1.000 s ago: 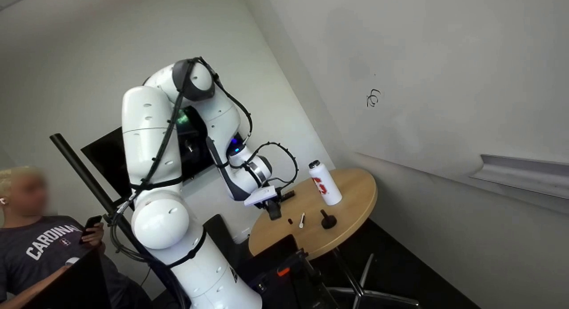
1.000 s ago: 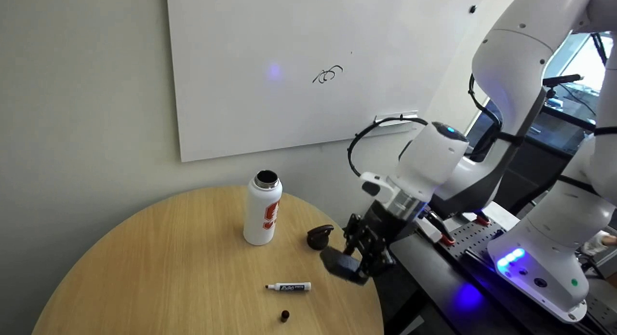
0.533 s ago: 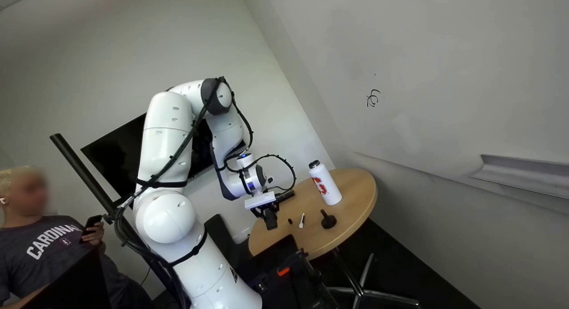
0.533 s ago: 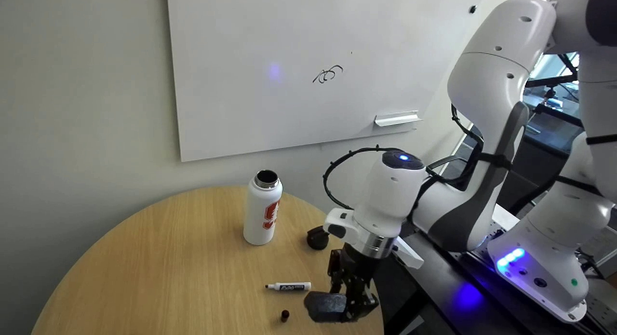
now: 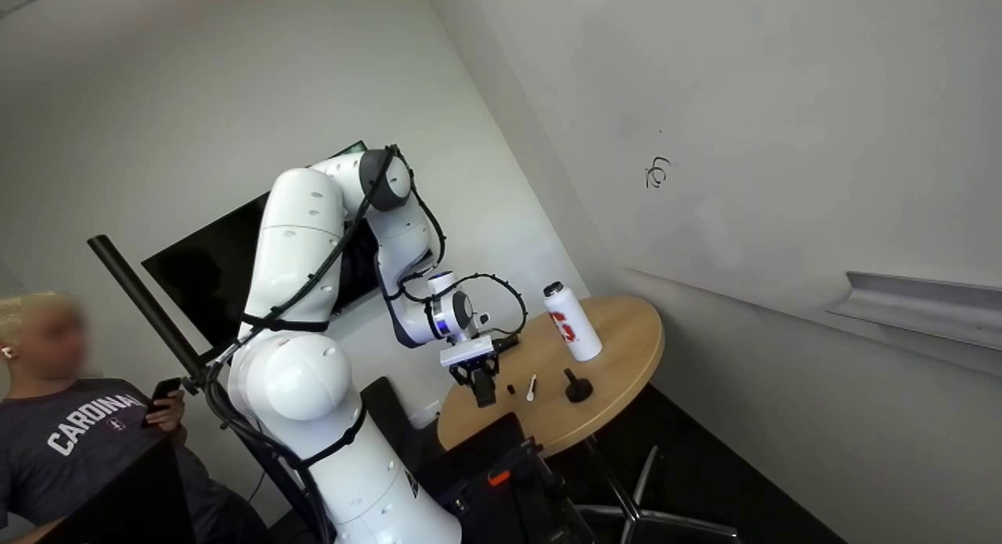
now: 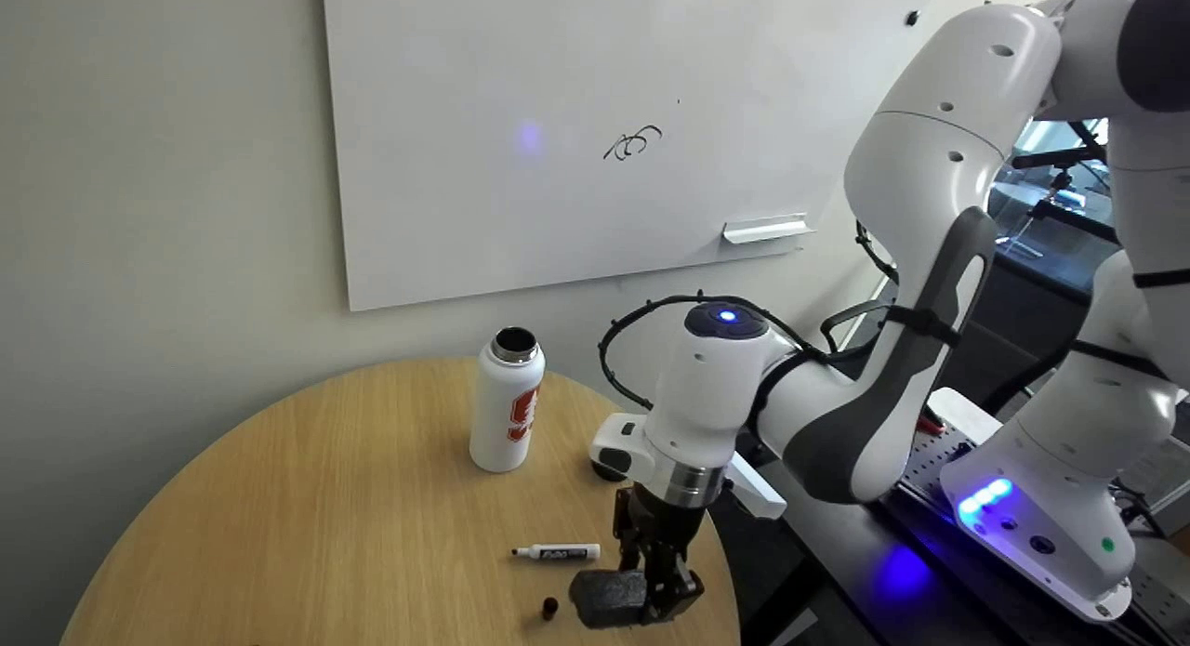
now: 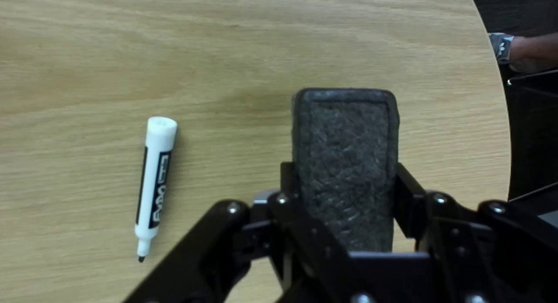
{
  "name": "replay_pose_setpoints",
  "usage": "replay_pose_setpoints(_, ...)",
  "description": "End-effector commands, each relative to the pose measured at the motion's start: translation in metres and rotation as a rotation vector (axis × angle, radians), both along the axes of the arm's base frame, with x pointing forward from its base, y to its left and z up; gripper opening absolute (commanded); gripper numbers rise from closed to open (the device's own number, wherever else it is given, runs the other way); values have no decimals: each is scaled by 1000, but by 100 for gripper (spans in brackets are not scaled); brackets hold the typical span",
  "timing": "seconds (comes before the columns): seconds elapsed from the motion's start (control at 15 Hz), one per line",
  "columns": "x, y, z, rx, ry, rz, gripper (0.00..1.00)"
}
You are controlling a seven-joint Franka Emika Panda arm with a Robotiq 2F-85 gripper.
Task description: Use the eraser to wipe the scribble on the right side of the whiteboard
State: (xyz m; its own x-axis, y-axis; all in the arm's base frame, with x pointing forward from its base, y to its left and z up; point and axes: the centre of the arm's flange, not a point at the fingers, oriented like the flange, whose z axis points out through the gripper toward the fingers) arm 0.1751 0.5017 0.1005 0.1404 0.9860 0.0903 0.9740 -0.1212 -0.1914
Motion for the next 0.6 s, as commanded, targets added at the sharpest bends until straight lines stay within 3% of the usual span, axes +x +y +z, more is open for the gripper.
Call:
replay_pose_setpoints(0.0,5,-6,-9,-42,3,-16,28)
replay_pose_setpoints(0.53,9,-24,-28,-102,54,-72,28)
